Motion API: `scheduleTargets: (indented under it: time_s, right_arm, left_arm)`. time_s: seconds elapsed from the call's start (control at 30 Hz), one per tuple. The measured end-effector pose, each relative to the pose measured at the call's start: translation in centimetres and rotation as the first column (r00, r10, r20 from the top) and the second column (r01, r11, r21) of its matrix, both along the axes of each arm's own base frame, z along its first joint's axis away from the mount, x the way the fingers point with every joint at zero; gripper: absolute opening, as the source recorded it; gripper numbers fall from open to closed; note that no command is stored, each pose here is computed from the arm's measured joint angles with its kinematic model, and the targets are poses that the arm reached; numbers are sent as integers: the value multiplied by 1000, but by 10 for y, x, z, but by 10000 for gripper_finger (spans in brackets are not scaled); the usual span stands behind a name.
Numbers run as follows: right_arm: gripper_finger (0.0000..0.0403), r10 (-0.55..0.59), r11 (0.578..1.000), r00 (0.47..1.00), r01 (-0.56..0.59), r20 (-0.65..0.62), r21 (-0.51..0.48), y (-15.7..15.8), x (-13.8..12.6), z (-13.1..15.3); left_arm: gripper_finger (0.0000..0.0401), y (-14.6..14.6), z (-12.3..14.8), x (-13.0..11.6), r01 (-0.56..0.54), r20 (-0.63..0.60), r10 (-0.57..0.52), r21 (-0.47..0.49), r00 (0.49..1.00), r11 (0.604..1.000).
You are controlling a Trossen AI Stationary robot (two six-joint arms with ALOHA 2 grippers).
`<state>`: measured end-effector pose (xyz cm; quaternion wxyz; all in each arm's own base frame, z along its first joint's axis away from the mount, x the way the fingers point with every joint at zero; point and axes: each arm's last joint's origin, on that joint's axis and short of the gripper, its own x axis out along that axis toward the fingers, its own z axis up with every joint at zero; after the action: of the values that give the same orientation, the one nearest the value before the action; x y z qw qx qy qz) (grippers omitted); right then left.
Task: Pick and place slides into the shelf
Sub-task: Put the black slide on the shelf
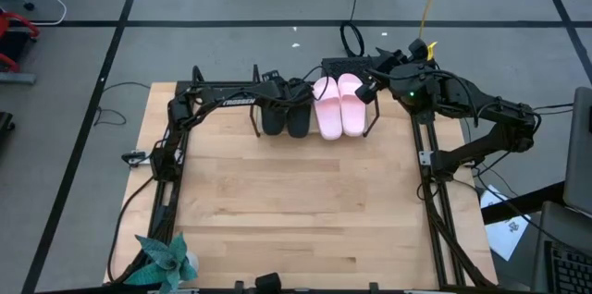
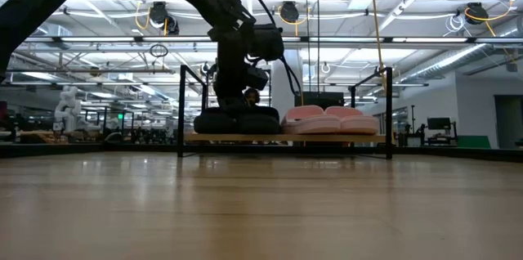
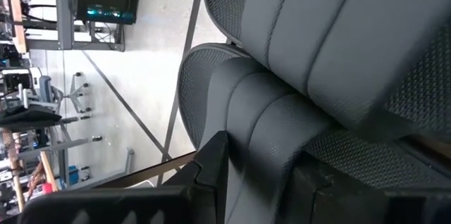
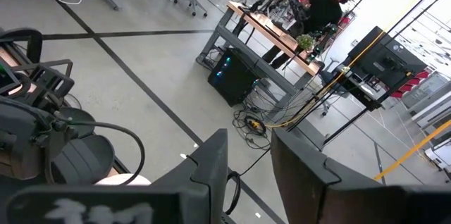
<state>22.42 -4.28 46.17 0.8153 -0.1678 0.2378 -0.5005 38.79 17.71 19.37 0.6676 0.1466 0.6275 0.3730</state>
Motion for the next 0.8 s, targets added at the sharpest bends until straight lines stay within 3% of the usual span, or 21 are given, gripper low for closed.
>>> scheduleTargets:
  time_s: [0.8]
  right_arm:
    - [98, 42, 999, 999, -42, 9, 23, 1, 1, 0]
  left_arm:
    - [88, -8, 0, 3, 48, -6, -48, -35, 999, 998]
